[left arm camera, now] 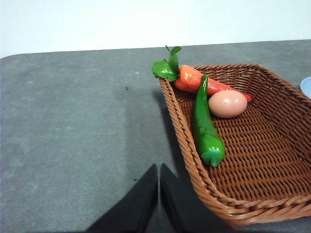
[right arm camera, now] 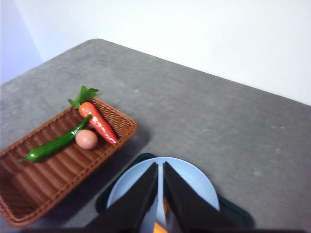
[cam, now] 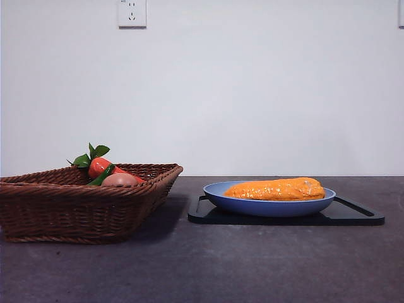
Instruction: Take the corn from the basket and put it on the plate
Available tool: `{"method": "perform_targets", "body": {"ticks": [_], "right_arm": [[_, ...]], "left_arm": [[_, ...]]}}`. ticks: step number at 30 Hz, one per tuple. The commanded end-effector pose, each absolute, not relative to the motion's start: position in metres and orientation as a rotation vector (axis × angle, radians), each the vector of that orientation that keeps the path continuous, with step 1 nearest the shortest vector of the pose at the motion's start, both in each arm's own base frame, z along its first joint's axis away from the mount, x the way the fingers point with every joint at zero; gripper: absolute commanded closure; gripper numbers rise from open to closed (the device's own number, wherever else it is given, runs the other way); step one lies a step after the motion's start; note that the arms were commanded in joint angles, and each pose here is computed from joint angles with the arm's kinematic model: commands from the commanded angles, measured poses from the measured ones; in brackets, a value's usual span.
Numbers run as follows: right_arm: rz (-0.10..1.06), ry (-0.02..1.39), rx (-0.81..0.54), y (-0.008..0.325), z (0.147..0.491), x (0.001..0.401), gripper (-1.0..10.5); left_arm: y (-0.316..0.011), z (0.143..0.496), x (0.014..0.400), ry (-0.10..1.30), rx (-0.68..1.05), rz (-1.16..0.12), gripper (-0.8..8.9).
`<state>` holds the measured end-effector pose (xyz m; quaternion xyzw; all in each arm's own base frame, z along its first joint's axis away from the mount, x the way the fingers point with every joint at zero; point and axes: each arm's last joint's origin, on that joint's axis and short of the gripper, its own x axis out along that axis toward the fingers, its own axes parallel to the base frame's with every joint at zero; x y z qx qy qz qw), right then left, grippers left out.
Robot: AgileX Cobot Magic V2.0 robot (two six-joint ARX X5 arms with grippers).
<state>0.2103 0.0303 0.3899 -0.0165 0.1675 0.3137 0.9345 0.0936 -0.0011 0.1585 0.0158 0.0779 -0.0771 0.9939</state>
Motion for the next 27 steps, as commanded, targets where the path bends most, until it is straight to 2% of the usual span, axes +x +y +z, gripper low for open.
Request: {"method": "perform_targets", "body": {"ticks": [1, 5, 8, 13, 16, 19, 27], "right_arm": [[0.573, 0.278, -0.103, 0.023, 0.402, 0.2, 9.4], [0.495, 0.214, -0.142, 0.015, 0.402, 0.181, 9.4], [0.449, 0.148, -0.136, 0.008, 0.386, 0.164, 9.4], [0.374, 0.012, -0.131, 0.001, 0.342, 0.137, 9.4], [0.28, -0.046, -0.136, -0.001, 0.312, 0.123, 9.4], [0.198, -0.068, -0.141, -0.002, 0.282, 0.113, 9.4], [0.118, -0.061, -0.094, -0.003, 0.222, 0.099, 9.4]], "left_arm": [[-0.001, 0.149, 0.094, 0.192, 0.019, -0.151, 8.06], [-0.001, 0.149, 0.094, 0.192, 0.019, -0.151, 8.06], [-0.001, 0.149, 0.094, 0.192, 0.019, -0.151, 8.06], [-0.001, 0.149, 0.094, 0.192, 0.019, -0.151, 8.06], [-0.001, 0.15, 0.094, 0.192, 0.019, -0.151, 8.06], [-0.001, 0.149, 0.094, 0.192, 0.019, -0.151, 8.06], [-0.001, 0.15, 0.094, 0.192, 0.019, -0.151, 8.06]]}}
